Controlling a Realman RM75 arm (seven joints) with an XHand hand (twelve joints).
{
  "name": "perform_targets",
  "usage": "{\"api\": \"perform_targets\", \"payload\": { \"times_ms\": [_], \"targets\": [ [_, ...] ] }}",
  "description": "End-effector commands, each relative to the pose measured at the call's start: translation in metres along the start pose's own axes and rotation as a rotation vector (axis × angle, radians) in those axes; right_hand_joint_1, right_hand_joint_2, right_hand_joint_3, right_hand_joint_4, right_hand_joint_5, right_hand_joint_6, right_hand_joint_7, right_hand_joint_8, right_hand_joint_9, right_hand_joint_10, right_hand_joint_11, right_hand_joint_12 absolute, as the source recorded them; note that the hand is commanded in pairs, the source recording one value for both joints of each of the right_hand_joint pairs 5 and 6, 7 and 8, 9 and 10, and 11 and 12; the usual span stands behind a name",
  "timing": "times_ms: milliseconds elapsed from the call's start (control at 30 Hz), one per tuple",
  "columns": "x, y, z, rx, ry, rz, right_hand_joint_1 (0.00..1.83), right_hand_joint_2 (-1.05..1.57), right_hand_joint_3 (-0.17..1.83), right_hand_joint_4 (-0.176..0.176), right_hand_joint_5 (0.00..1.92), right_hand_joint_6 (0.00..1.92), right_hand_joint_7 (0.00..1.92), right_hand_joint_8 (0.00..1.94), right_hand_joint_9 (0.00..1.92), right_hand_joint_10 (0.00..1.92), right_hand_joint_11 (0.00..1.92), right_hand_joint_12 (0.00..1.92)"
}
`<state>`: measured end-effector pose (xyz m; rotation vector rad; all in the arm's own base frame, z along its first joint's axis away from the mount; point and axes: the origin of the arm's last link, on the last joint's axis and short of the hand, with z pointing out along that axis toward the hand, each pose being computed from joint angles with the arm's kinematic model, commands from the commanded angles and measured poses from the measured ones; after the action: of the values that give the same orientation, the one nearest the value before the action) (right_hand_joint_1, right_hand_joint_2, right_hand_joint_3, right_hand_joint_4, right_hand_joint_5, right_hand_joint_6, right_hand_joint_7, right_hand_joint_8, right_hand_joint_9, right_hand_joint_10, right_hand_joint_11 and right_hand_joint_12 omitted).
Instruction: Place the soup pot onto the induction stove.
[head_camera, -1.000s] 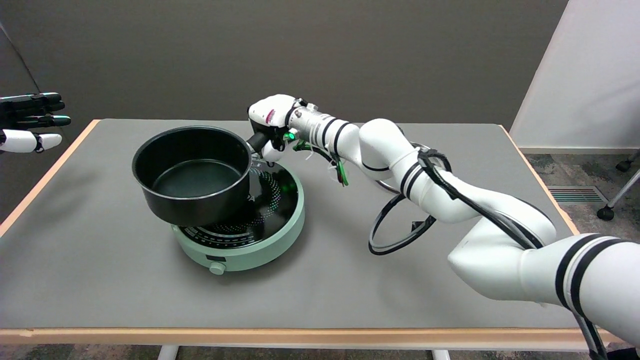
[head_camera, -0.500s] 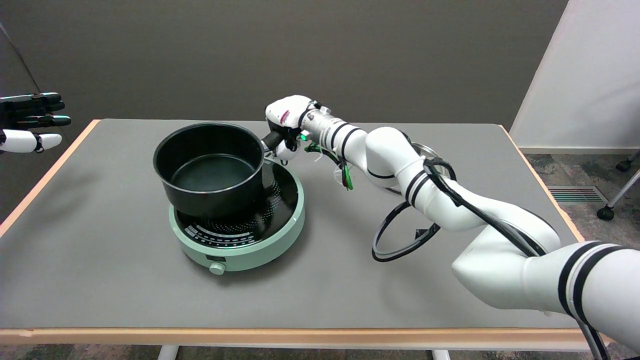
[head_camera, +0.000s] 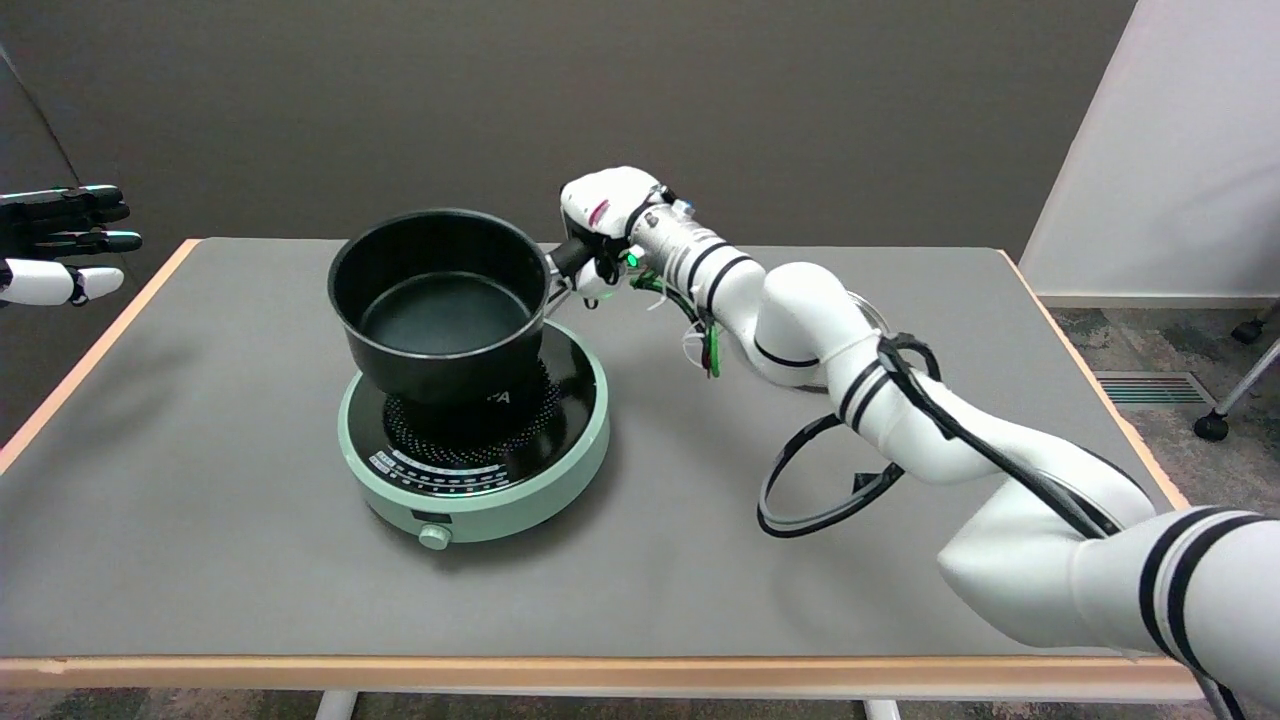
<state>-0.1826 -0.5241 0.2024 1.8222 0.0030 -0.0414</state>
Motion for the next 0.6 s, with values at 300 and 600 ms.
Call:
{"api": "perform_targets", "payload": {
  "times_ms": [300, 600],
  "targets": [
    [0.021, -0.006, -0.062, 0.028, 0.09, 0.008, 1.21, 0.77, 1.24, -0.097, 1.76, 1.76, 1.76, 1.76, 1.76, 1.76, 1.76, 1.76],
    [0.008, -0.009, -0.065, 0.039, 0.051, 0.07, 1.22, 0.77, 1.24, -0.098, 1.76, 1.76, 1.76, 1.76, 1.76, 1.76, 1.76, 1.76]
  ]
}}
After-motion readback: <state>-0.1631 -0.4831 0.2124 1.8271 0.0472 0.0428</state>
